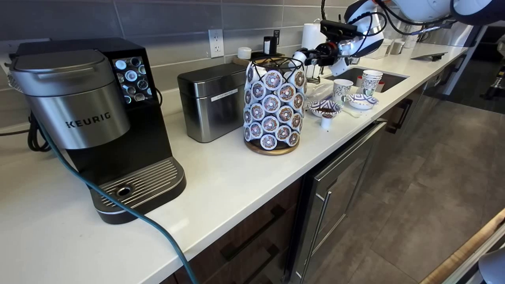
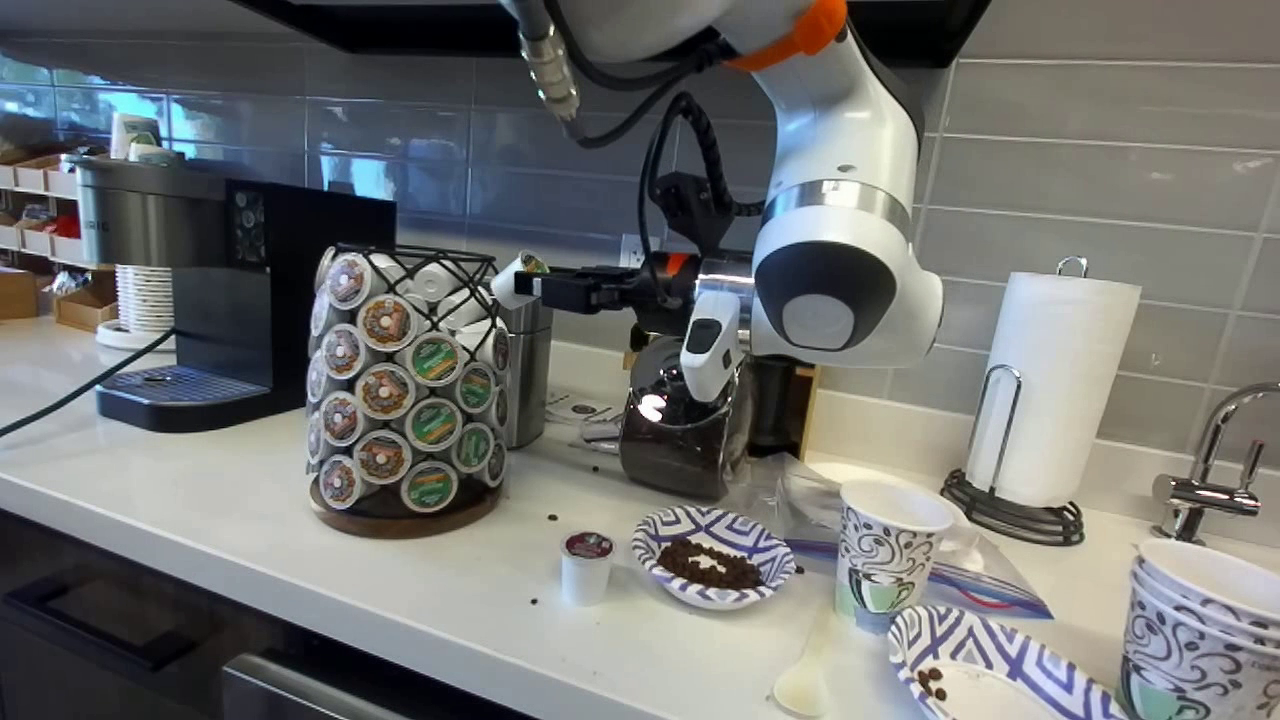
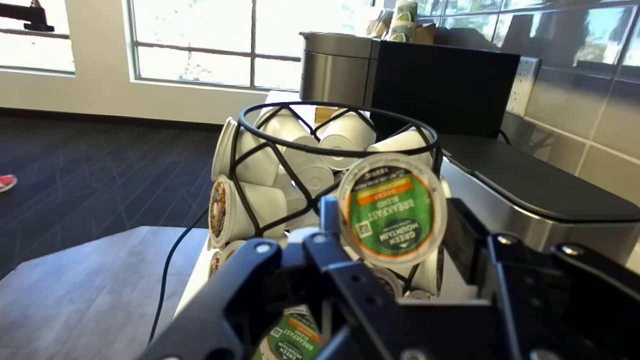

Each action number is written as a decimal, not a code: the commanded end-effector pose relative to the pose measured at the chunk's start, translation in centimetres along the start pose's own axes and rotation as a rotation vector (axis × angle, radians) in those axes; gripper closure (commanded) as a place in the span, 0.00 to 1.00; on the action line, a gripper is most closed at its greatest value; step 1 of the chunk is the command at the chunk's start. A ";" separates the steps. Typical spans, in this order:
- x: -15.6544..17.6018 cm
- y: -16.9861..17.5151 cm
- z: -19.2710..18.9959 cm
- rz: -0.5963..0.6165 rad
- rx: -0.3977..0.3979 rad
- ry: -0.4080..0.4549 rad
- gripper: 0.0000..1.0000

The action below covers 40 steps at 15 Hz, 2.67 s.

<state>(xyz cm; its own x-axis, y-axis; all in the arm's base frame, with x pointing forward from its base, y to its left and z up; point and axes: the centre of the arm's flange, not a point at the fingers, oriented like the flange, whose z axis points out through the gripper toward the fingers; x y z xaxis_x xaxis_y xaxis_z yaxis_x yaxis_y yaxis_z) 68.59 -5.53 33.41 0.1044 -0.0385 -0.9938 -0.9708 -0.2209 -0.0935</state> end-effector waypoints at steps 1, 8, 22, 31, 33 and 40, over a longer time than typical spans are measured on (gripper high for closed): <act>0.4 -1.6 0.7 0.041 -0.017 -0.005 0.71; 1.1 -2.3 1.9 0.122 -0.046 -0.004 0.71; 2.8 -2.5 3.7 0.303 -0.150 -0.102 0.71; 2.0 -2.9 5.2 0.436 -0.179 -0.037 0.71; 1.8 -2.8 5.5 0.476 -0.196 -0.011 0.71; 1.2 -1.5 4.9 0.582 -0.185 0.091 0.71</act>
<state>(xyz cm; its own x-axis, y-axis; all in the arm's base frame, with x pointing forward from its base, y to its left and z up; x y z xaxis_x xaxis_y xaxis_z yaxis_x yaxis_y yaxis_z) 69.76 -0.56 31.56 -0.3838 -0.2213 -0.8965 -0.8401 -0.3194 0.4385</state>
